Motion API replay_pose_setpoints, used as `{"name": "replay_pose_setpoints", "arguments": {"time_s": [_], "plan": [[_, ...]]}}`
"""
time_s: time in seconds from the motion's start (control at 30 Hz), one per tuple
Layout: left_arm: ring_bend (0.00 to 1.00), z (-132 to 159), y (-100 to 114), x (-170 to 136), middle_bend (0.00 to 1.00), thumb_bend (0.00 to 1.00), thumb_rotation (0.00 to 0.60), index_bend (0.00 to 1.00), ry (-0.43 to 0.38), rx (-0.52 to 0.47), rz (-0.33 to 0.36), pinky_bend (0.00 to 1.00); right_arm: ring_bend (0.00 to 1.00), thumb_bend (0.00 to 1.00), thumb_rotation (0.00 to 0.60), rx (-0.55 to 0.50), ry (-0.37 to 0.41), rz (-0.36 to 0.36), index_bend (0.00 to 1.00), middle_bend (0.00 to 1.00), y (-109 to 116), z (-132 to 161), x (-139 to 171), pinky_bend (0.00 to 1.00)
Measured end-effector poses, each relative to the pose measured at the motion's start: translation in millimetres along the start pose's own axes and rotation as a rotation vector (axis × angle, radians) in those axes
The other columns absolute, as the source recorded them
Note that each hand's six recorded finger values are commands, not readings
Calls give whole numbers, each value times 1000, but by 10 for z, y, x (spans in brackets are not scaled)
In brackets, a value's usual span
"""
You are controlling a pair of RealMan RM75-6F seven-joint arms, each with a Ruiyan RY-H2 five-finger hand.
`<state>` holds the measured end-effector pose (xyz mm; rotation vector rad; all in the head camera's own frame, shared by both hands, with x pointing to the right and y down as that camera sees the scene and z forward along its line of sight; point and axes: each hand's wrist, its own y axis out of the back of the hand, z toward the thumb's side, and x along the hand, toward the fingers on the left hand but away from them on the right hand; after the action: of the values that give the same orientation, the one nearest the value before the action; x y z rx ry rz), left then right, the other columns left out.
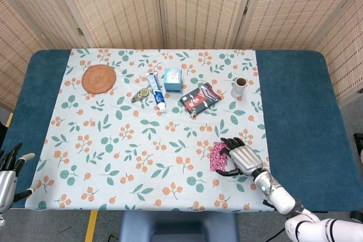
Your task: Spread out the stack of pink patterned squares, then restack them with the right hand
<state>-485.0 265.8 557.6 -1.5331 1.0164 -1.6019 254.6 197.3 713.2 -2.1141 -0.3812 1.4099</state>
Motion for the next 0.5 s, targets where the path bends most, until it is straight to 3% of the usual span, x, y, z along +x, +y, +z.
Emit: {"name": "replay_pose_setpoints", "arguments": {"time_s": [0.23, 0.5], "plan": [[149, -1, -3, -3, 72, 282, 600, 275, 0, 0, -3, 0, 0, 262, 111, -20, -35, -30, 266, 51, 117, -108, -100, 0], [149, 9, -9, -4, 72, 282, 600, 275, 0, 2, -5, 0, 0, 262, 113, -10, 46, 0, 275, 54, 33, 65, 80, 0]]}}
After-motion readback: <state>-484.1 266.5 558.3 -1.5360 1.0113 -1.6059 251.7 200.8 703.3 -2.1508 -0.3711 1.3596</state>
